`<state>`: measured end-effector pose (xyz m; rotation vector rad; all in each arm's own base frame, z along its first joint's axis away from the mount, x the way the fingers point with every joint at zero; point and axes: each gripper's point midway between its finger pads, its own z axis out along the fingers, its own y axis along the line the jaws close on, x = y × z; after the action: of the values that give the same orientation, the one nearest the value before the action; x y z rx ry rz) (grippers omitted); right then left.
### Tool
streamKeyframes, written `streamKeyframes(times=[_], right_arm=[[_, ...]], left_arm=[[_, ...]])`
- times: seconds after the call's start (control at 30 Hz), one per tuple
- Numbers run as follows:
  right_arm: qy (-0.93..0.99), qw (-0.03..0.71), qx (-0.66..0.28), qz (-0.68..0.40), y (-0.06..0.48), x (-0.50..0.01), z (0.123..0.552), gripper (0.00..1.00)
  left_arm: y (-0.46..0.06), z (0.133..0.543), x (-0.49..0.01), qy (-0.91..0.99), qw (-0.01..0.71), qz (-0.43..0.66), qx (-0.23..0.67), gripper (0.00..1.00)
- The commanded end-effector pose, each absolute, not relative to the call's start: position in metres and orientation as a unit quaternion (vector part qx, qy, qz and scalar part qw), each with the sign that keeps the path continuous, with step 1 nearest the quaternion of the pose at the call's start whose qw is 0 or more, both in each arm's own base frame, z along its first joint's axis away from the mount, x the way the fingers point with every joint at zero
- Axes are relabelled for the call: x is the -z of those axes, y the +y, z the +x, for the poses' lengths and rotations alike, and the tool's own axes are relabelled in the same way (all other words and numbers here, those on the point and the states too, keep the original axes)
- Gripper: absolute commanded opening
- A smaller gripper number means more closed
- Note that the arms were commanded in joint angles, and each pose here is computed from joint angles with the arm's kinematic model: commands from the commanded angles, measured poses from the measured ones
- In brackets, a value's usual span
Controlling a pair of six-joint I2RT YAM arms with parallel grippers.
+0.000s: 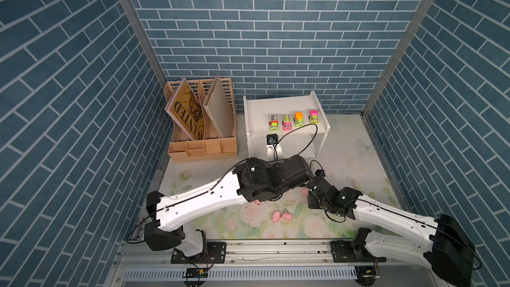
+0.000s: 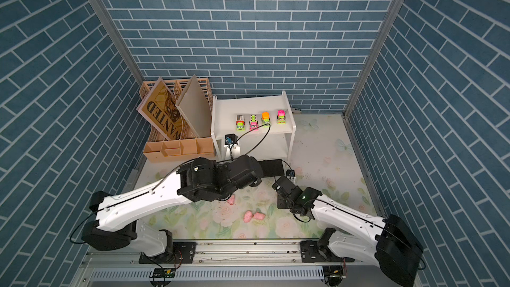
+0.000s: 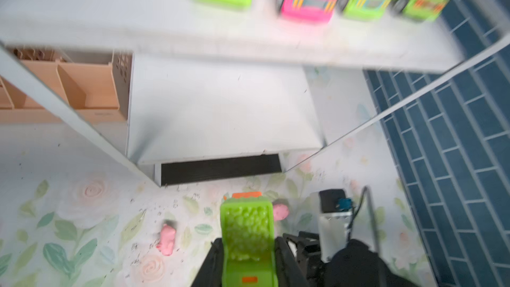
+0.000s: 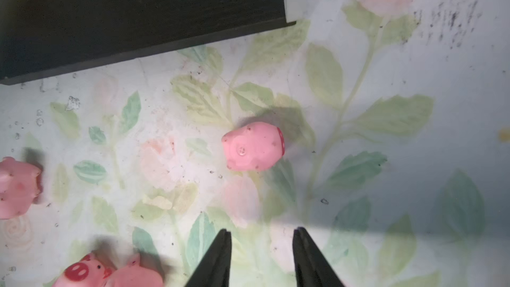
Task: Organize plastic toys on shelves
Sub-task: Place the plastic toy on the shelf.
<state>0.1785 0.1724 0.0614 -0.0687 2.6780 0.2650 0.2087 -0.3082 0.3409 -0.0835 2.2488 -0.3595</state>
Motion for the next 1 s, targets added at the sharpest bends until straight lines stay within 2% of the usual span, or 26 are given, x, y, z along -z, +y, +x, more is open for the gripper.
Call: streamKeyframes(times=[0.0, 0.2, 0.37, 0.63, 0.97], right_arm=[[0.97, 0.225, -0.091, -0.033, 0.175, -0.066, 0.182, 0.4], [0.971, 0.222, -0.087, -0.034, 0.173, -0.063, 0.181, 0.4], [0.972, 0.216, -0.086, -0.036, 0.172, -0.059, 0.179, 0.4], [0.973, 0.212, -0.086, -0.038, 0.173, -0.056, 0.178, 0.4], [0.974, 0.207, -0.087, -0.039, 0.177, -0.052, 0.179, 0.4]], left_arm=[[-0.291, 0.226, -0.369, 0.882, 0.465, -0.004, 0.069, 0.21], [-0.283, 0.258, -0.417, 0.861, 0.502, -0.032, 0.081, 0.21], [-0.26, 0.284, -0.431, 0.85, 0.518, -0.06, 0.071, 0.22], [-0.236, 0.315, -0.416, 0.859, 0.505, -0.075, 0.032, 0.24], [-0.238, 0.318, -0.386, 0.881, 0.47, -0.058, 0.016, 0.28]])
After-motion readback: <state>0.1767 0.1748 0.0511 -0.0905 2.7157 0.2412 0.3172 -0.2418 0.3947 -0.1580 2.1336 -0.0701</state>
